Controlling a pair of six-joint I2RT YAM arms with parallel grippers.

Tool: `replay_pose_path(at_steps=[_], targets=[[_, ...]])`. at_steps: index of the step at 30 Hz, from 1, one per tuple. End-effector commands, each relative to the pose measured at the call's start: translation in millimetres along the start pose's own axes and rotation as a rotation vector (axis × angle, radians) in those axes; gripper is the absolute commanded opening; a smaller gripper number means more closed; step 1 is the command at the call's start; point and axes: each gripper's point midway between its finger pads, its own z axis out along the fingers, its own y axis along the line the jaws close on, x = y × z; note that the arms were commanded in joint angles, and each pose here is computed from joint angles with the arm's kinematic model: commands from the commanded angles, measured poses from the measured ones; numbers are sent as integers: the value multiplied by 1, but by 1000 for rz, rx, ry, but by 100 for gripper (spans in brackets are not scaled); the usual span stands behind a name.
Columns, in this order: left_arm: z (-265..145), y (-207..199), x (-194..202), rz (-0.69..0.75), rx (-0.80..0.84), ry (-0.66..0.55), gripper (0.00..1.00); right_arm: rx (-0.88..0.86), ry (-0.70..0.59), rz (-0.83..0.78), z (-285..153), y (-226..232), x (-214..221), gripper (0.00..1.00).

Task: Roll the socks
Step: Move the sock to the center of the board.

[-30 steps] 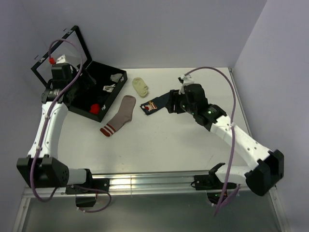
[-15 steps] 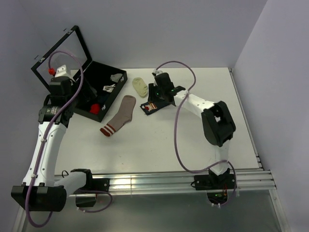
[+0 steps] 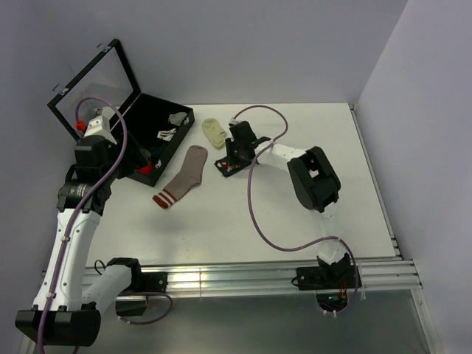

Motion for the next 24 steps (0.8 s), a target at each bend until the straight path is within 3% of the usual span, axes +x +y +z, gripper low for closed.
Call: replay_pose_path(at_steps=[1,10,16,24], targets=[[-3,-12,-6,-7,70,-40,94,60,91,23,-18,-12,41,33],[9,-17,24,-56,116,-17,95,72,153,79,-83,-38,132,34],[12,-47,49,-62,162,36,95,12,109,25,-109,-29,151,36],[10,-74,82,-142,196,107,95,-62,-12,-153,-131,2,126,38]])
